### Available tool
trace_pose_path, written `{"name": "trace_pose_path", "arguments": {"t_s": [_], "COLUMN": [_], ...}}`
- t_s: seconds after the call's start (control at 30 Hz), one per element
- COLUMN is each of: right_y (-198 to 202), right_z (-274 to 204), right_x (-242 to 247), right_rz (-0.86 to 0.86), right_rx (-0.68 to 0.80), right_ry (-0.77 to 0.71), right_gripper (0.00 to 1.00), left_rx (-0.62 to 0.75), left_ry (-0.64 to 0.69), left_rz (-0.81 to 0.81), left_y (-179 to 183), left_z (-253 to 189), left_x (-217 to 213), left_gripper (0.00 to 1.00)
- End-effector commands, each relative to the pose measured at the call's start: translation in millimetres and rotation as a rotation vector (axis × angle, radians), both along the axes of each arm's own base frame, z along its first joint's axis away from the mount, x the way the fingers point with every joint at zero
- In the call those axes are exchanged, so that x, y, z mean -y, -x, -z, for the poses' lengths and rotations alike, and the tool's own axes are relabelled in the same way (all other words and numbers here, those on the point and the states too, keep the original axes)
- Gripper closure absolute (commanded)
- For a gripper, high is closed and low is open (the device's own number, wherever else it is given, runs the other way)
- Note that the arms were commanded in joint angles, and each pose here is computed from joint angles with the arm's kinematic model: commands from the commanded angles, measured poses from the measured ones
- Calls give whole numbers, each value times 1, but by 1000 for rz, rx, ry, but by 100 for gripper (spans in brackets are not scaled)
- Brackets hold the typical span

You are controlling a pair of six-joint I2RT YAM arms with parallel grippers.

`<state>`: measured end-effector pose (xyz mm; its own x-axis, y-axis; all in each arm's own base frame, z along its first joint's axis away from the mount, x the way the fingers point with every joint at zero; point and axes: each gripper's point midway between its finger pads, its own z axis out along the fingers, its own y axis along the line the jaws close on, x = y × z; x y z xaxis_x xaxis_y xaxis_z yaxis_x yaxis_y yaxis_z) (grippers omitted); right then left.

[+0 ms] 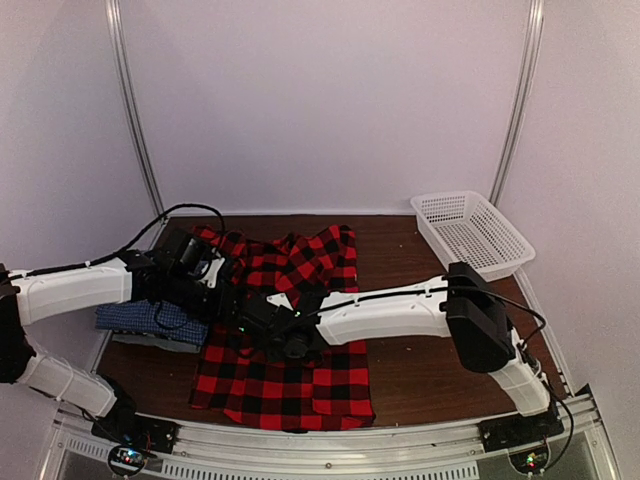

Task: Fold and stack the long sleeve shirts
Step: Pick up the sleeve from the 1/3-folded shirt.

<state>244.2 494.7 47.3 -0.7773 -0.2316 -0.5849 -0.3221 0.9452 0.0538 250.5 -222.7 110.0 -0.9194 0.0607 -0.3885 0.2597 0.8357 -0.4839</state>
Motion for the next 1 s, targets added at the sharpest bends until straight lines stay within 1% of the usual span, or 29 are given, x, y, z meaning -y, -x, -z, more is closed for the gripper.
{"name": "trace_pose_path", "arguments": {"t_s": [0.0,0.1,0.4,0.53,0.67,0.77,0.87,0.97], "right_y": [2,3,2,1,1,1,-1,-3], "right_z": [16,20,25,26,26,23,9,-15], "right_x": [8,7,7,7,5,2,-2,-7], "right_rz": [19,22,35,38,39,40,47,53], "right_rx": [-19,-25,-54,-61,-67,-70,-61,-44], "right_ry": [58,60,68,69,67,56,23,-37], "right_gripper": [41,43,61,66,77,88,99,100], "left_rx": [18,19,22,22,18,18,20,18], "left_ry": [24,26,29,31,29,29,31,32], "left_rz": [39,47,64,71,81,85,88,91], "left_y": [0,0,-1,0,1,2,1,1], "left_z": [-2,-2,-1,-1,2,2,2,3], "left_x": [2,1,-1,-1,-1,-2,-3,-5], "left_gripper": [52,52,52,52,52,52,52,52]}}
